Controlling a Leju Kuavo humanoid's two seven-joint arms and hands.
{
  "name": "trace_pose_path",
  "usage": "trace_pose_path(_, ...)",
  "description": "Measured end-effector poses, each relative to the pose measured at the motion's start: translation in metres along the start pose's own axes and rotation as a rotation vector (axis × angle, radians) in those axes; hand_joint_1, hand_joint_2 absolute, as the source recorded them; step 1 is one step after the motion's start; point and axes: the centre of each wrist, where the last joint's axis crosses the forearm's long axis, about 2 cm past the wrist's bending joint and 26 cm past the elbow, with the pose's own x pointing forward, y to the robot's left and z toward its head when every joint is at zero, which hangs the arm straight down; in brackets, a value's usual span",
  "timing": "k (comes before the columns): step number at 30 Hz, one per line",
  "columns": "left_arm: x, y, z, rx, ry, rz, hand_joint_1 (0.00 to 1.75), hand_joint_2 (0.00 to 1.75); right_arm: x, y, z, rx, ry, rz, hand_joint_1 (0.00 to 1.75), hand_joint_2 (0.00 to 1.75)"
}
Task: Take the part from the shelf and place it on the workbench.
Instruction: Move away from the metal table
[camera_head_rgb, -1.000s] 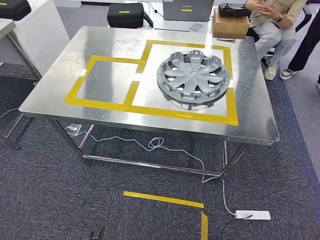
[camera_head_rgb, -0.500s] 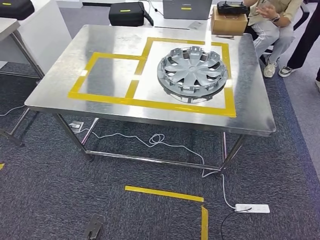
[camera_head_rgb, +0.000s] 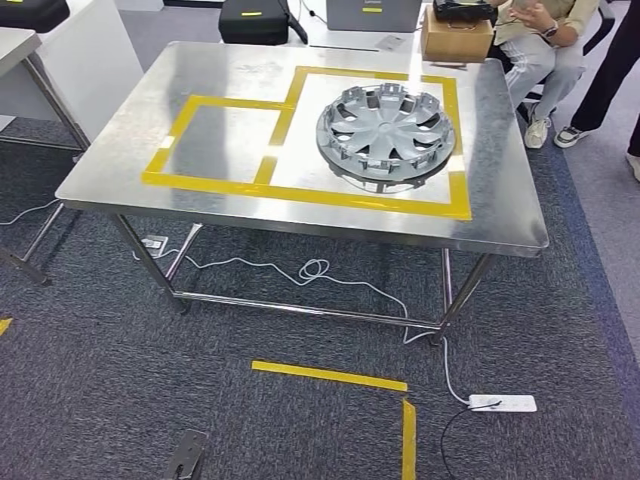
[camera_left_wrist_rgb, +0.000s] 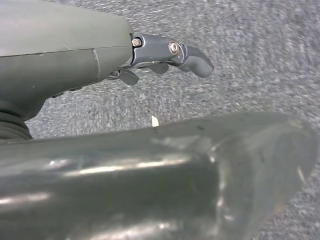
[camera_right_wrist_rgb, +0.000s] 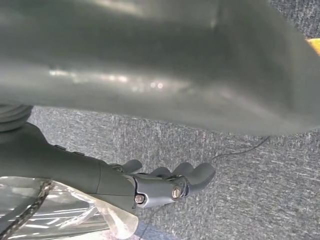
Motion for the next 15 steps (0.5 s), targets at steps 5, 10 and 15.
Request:
trace_pose_path(5, 0.0014, -0.0002, -0.0005, 0.001, -0.001, 0.004, 0.00, 0.00, -0.0007, -0.0011, -0.0002, -0.002, 0.001, 0.002, 0.00, 0.00)
trace_pose_path(10, 0.0007, -0.0008, 0.0002, 0.000, 0.001, 0.006, 0.00, 0.00, -0.0015, -0.0022, -0.0005, -0.004, 0.002, 0.003, 0.00, 0.00)
trace_pose_path(15, 0.0009, -0.0004, -0.0002, 0.001, 0.001, 0.006, 0.00, 0.00, -0.0010, -0.0023, -0.0007, -0.003, 0.000, 0.004, 0.00, 0.00)
